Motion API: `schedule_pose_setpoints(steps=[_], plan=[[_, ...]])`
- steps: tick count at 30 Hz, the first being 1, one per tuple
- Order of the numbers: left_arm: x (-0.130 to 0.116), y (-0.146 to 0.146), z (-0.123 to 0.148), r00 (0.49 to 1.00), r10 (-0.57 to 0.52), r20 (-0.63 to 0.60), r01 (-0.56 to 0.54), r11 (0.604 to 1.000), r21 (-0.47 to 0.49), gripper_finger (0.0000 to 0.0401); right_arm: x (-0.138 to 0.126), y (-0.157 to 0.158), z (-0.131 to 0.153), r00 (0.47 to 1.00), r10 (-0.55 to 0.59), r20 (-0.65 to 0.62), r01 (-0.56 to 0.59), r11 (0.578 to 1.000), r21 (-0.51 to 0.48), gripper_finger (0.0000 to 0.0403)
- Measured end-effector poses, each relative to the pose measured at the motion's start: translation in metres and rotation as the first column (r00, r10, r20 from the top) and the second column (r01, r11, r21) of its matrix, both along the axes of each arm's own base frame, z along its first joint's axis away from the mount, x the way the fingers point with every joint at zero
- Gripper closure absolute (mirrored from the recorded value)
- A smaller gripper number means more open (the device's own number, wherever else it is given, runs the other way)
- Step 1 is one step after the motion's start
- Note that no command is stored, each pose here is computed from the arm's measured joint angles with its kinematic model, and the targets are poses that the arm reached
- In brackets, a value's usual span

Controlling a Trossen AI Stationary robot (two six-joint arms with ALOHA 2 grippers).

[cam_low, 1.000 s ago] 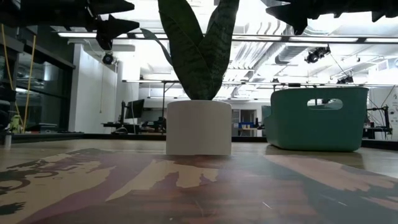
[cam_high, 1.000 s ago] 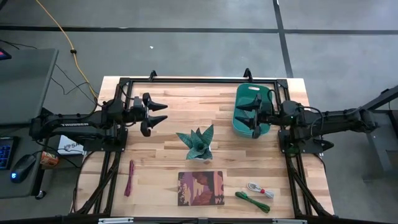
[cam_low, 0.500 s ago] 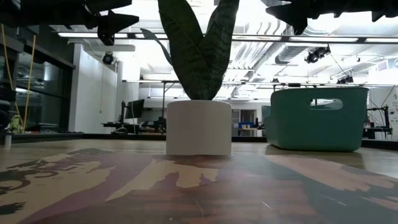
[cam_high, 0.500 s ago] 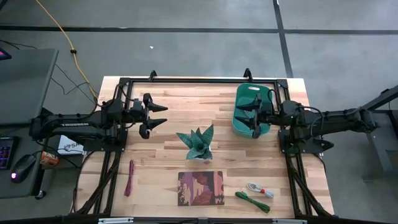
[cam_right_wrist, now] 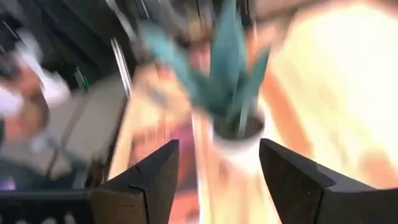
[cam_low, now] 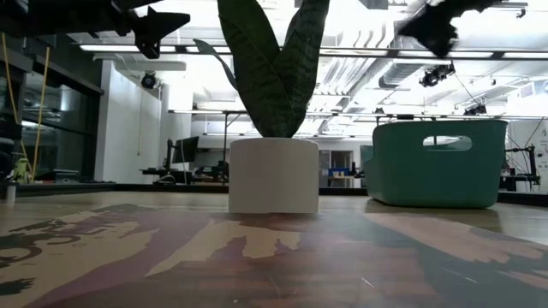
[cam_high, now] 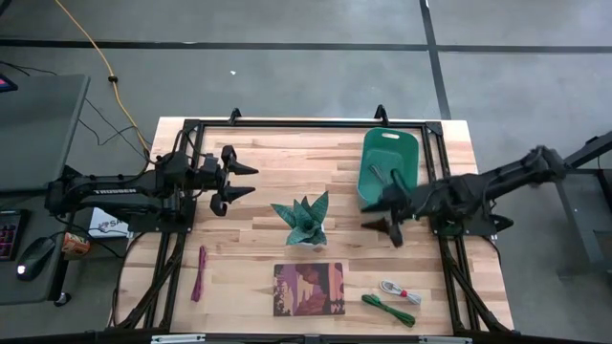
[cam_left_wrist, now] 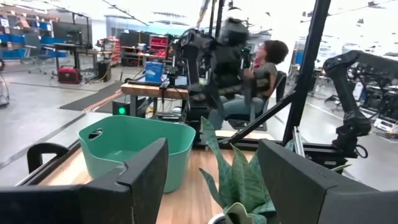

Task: Pick and place USB-C Cables
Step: Put the white charger cable into the green container

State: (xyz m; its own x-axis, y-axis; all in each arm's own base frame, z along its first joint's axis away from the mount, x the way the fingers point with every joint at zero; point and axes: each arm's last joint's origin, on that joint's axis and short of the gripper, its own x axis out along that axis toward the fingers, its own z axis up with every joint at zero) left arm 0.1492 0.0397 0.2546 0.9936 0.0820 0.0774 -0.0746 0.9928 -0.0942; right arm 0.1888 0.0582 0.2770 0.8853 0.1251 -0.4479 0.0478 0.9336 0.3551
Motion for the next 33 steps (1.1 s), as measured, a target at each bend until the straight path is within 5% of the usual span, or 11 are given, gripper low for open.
schedule_pose_setpoints(steps=[4,12,18,33], plan=[[0.000,0.000,0.000,1.000,-0.002,0.002,0.002,1.000,-0.031,0.0172,-0.003,0.028,-0.003,0.953,-0.022,-0.301,0.053,0.994,0.096,0.0190],[0.000,0.000,0.000,1.000,-0.003,0.000,0.003,0.999,-0.043,0.0172,-0.009,0.082,-0.031,0.736,-0.078,-0.673,0.254,0.953,0.167,0.0190],[0.000,0.000,0.000,1.000,-0.003,0.000,0.003,0.999,-0.043,0.0172,-0.012,0.115,-0.063,0.598,-0.107,-0.794,0.346,0.928,0.136,0.0190],[0.000,0.001,0.000,1.000,0.016,0.001,-0.016,0.999,-0.044,0.0172,-0.022,0.156,-0.112,0.456,-0.180,-0.872,0.414,0.910,0.029,0.0190]])
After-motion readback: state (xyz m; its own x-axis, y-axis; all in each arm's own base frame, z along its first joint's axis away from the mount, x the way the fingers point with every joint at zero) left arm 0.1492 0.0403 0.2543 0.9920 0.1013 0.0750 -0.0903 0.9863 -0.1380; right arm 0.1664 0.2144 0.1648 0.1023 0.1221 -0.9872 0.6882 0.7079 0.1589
